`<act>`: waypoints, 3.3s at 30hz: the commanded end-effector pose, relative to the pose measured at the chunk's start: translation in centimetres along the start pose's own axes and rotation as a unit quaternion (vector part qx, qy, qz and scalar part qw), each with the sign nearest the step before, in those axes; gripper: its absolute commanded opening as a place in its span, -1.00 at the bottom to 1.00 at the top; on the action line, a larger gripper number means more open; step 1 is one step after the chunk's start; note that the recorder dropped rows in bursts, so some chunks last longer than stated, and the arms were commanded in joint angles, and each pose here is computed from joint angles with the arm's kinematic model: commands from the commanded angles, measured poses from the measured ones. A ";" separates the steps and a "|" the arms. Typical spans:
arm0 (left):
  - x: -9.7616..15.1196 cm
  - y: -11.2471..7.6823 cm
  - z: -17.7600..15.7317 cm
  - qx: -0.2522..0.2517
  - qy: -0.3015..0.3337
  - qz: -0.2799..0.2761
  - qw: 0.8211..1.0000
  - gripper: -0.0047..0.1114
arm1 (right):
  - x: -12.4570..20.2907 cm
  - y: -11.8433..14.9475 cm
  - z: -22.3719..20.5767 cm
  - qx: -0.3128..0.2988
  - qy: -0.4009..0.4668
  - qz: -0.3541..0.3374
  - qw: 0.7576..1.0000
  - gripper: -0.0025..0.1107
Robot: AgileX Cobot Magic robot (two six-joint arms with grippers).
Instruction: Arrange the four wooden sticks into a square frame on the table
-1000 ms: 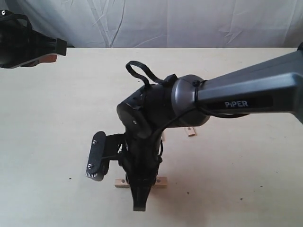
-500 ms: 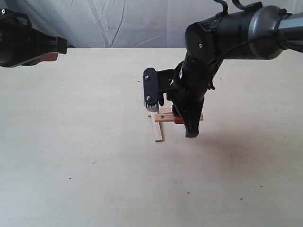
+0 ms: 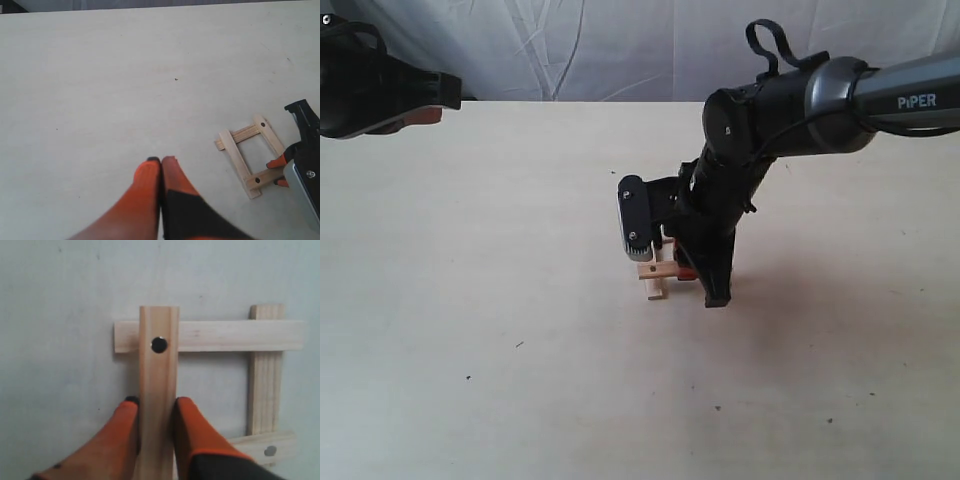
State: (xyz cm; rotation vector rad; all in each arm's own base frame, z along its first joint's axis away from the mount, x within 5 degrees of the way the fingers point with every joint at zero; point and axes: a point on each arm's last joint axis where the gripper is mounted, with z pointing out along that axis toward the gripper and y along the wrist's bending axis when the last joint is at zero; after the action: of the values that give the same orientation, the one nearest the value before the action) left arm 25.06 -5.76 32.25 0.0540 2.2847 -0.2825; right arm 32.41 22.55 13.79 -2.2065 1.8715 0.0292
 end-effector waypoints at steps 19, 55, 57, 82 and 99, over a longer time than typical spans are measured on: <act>-0.2 -0.1 -0.2 0.006 -0.014 -0.007 1.000 -0.91 | 0.0 -0.2 0.2 0.009 -0.005 0.025 1.000 -0.29; 6.3 1.1 -11.9 -0.013 -0.270 0.089 0.959 -0.91 | 12.5 19.1 -26.3 0.376 -0.280 0.547 0.694 -0.96; 7.7 1.3 -12.6 -0.009 -0.301 0.090 0.949 -0.91 | 12.4 21.1 -26.5 0.401 -0.301 0.533 0.682 -0.96; 10.7 1.8 -13.9 -0.003 -0.353 0.092 0.931 -0.91 | 12.6 29.8 -26.8 0.504 -0.366 0.508 0.595 -0.96; 10.7 1.8 -13.9 -0.003 -0.353 0.093 0.931 -0.91 | 15.8 29.2 -17.5 0.505 -0.282 0.595 0.559 -0.96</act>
State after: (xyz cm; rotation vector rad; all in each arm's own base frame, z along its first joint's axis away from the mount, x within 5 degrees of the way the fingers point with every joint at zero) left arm 8.03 -1.54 32.89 0.1389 1.5628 -0.1601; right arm 4.01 -0.45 23.80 0.0574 1.7791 -0.0539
